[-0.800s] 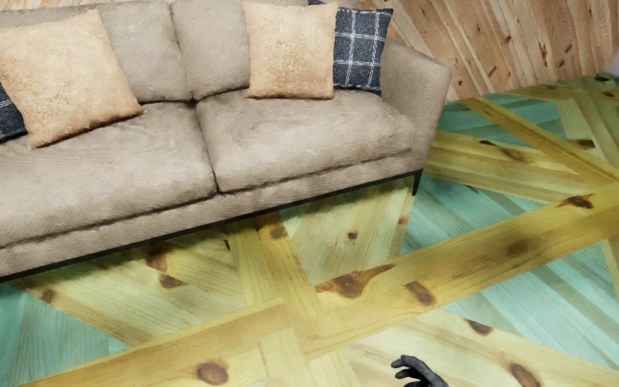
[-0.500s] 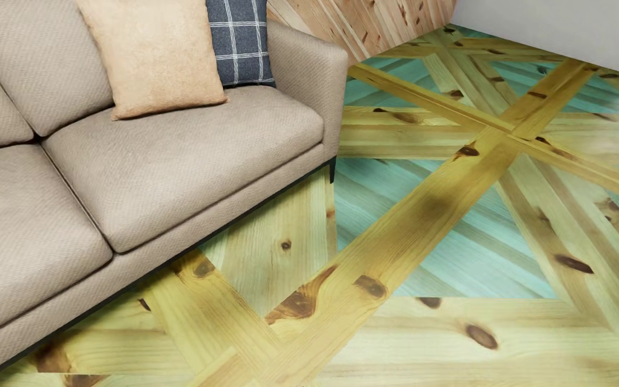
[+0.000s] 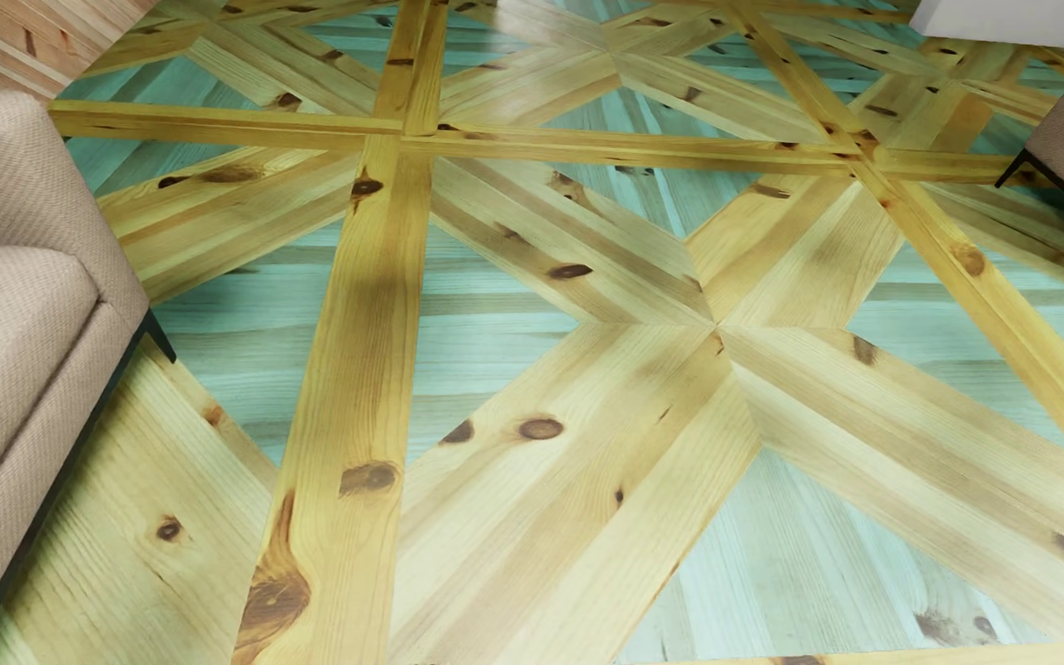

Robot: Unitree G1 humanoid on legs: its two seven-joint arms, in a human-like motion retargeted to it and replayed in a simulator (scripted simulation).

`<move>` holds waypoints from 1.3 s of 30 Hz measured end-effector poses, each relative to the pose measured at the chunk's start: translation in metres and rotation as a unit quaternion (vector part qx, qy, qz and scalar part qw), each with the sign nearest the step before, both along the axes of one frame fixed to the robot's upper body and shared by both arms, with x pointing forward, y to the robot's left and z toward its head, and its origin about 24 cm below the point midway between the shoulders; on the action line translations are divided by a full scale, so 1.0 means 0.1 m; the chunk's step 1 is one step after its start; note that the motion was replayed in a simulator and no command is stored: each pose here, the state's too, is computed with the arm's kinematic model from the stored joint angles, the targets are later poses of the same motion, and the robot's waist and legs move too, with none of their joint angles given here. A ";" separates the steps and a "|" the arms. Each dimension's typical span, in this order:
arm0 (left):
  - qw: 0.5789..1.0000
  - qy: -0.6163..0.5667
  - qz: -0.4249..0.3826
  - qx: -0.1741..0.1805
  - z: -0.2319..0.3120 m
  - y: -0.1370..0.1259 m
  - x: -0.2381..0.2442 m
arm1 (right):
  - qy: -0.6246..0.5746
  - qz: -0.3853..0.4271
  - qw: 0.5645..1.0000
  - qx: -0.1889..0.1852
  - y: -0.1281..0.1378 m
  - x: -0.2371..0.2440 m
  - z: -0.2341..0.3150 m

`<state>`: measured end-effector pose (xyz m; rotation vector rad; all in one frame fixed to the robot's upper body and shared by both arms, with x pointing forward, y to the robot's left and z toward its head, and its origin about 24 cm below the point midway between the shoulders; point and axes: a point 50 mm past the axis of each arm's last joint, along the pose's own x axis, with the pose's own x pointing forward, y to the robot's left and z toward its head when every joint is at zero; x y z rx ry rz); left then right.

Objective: Approach the coffeetable

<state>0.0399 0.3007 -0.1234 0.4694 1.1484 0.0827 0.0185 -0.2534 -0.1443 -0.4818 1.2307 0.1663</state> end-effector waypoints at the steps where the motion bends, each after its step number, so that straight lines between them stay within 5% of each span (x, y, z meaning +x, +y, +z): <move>1: 1.000 -0.005 -0.003 -0.005 0.00 -0.03 0.01 | -0.004 -0.001 1.000 0.002 0.01 0.02 0.00; 16: 0.980 -0.141 -0.121 -0.075 0.22 -0.66 0.77 | 0.085 0.022 0.995 0.056 0.47 -0.55 -0.13; 24: 0.996 0.010 -0.053 -0.069 -0.15 -0.54 -0.04 | 0.064 0.022 0.997 0.043 0.38 -0.35 -0.14; 30: 0.982 0.155 -0.068 -0.085 -0.25 -0.66 -0.92 | -0.144 0.039 0.988 0.029 0.19 0.92 0.22; 34: 0.974 0.207 -0.073 -0.061 -0.22 -0.49 -1.15 | -0.259 0.097 0.960 0.039 0.31 1.58 0.60; 39: 0.965 0.245 -0.089 -0.034 -0.22 -0.33 -1.19 | -0.141 0.131 0.980 0.055 0.53 1.13 0.18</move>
